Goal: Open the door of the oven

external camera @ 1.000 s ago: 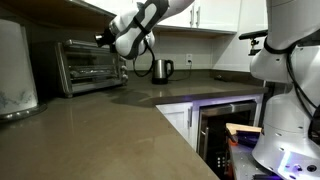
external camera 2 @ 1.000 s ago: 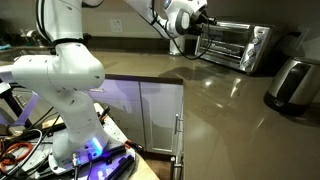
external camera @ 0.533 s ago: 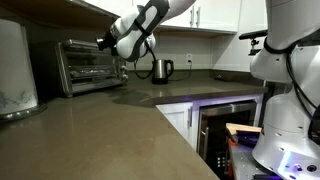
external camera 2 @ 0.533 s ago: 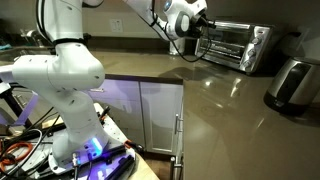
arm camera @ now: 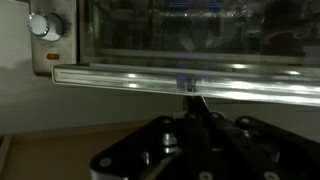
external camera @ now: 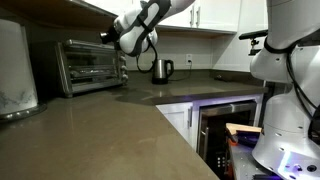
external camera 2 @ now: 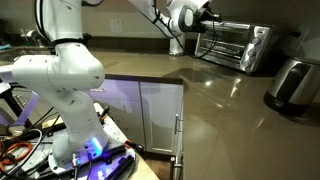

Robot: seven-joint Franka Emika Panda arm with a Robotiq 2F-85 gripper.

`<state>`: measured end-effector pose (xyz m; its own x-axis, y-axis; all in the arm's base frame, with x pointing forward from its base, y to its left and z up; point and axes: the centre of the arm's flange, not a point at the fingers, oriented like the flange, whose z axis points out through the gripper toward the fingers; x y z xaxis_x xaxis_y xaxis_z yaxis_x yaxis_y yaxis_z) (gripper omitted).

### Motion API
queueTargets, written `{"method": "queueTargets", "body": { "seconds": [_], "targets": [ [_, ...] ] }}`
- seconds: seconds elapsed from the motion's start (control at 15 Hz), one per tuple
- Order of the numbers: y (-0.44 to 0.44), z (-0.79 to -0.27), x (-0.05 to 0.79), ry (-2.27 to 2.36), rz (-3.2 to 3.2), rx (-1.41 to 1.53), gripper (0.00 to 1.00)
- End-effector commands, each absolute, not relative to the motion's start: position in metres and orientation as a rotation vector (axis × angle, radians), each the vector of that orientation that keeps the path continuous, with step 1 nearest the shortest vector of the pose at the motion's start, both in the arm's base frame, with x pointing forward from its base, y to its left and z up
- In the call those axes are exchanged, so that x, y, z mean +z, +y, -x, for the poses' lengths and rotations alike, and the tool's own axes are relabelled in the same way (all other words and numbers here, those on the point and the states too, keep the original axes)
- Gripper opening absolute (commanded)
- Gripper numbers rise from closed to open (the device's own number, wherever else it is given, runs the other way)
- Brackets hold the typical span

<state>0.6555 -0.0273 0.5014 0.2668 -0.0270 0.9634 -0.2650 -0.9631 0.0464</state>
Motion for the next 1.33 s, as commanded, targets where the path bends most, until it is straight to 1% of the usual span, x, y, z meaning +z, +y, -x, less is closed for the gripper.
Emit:
{"method": "queueTargets", "body": {
  "seconds": [0.0,0.27,0.6,0.8,1.27],
  "targets": [
    [-0.040,-0.652,0.503,-0.210,-2.297,1.826,0.06],
    [-0.043,-0.672,0.513,-0.176,-2.279,1.870,0.06],
    [-0.054,-0.684,0.491,-0.192,-2.337,1.840,0.06],
    [-0.054,-0.682,0.474,-0.207,-2.385,1.799,0.06],
    [-0.037,-0.661,0.473,-0.201,-2.413,1.757,0.06]
  ]
}}
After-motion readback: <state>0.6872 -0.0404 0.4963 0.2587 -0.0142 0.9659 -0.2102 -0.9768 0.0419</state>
